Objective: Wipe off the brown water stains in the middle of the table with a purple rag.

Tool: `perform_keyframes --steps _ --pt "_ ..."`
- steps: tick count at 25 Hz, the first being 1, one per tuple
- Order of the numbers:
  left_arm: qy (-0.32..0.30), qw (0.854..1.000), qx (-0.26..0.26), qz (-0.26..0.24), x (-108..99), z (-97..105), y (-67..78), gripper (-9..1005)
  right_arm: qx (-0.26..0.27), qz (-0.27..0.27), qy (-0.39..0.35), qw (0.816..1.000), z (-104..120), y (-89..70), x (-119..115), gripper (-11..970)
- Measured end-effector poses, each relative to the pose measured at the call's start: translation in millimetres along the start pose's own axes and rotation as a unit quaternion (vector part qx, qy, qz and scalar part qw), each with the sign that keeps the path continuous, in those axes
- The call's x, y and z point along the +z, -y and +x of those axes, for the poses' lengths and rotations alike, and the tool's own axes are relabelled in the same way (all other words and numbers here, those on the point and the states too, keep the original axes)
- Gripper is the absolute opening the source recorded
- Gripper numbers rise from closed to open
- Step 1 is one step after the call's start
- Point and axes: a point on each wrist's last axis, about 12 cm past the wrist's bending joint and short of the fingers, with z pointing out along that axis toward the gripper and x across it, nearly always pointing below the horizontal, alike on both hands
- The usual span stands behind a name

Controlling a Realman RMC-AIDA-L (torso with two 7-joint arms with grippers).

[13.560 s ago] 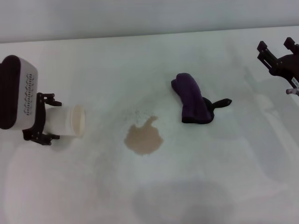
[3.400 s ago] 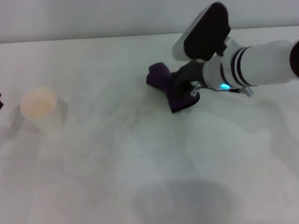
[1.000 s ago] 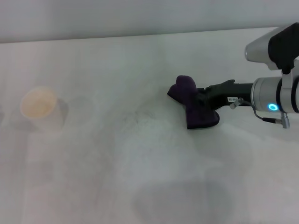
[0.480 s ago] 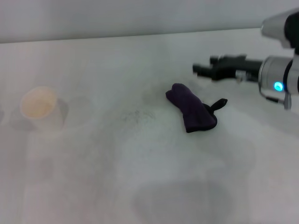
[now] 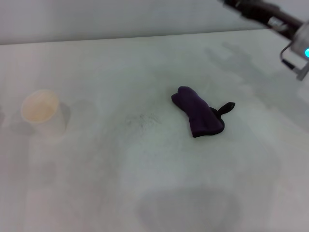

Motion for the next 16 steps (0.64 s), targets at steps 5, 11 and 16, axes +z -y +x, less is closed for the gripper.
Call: perform_keyframes --steps 5,11,16 --pt "0.002 1.0 0.0 0.002 2 -1 1.4 893 0.029 -0.037 0.127 0.991 2 18.0 -24 771" --pt "-0.003 1.0 0.004 0.001 3 0 0.9 893 -0.237 0.098 0.119 0.959 51 35.0 -48 771" --pt "-0.002 1.0 0.006 -0.001 2 -1 -0.8 893 -0.32 0.143 0.081 0.933 67 41.1 -59 771"
